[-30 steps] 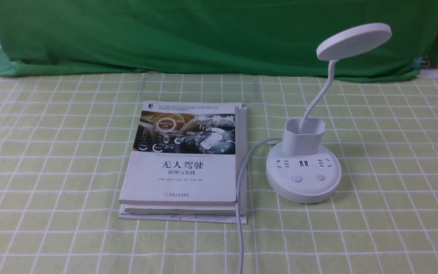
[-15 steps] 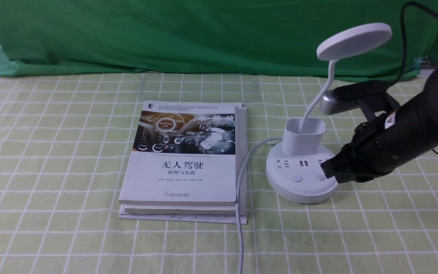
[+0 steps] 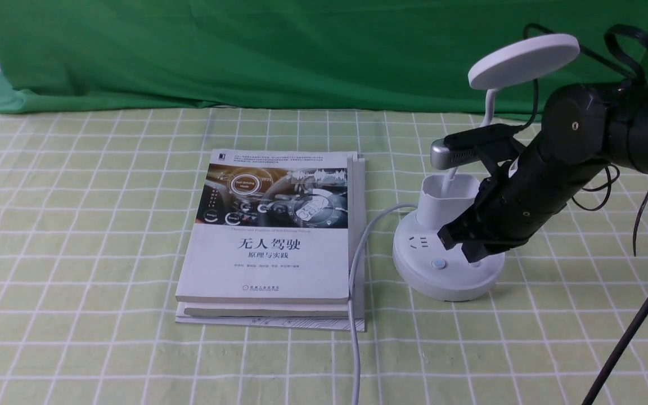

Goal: Turn on the table lamp on the green coffee tablecloth with your hand.

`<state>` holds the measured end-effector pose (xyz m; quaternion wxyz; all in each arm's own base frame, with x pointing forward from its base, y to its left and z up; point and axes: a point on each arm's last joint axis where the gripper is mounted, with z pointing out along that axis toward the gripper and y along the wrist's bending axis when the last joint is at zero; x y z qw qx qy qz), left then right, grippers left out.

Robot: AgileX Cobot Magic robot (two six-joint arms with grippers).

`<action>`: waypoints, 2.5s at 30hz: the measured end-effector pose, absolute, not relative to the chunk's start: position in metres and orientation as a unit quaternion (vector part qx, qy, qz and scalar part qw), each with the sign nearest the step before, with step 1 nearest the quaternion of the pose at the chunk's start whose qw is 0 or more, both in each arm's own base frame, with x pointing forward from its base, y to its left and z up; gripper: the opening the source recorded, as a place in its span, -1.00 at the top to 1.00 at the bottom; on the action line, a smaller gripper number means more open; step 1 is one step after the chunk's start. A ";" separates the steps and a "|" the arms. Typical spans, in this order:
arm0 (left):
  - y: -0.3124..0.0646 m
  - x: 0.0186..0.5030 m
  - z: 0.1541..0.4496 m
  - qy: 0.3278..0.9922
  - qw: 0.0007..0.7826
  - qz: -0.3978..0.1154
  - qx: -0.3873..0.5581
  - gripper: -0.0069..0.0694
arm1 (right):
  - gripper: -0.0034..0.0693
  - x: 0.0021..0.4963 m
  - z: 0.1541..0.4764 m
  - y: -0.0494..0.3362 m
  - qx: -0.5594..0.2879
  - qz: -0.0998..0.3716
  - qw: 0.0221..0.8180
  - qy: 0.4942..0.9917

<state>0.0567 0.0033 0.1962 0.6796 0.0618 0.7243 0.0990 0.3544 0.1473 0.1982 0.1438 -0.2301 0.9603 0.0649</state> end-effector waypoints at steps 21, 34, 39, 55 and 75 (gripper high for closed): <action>0.003 0.057 0.196 0.724 0.680 0.099 0.062 0.77 | 0.82 0.360 0.187 0.142 -0.225 0.050 0.135 0.964; 0.003 0.057 0.196 0.724 0.680 0.099 0.062 0.77 | 0.82 0.365 0.179 0.143 -0.221 0.051 0.123 0.966; 0.003 0.057 0.196 0.724 0.680 0.099 0.062 0.77 | 0.82 0.365 0.184 0.143 -0.220 0.052 0.129 0.965; 0.003 0.057 0.196 0.724 0.680 0.099 0.062 0.77 | 0.82 0.295 0.247 0.126 -0.226 0.062 0.149 0.961; 0.003 0.057 0.196 0.724 0.680 0.099 0.062 0.77 | 0.76 0.168 0.288 0.089 -0.086 0.143 0.274 0.947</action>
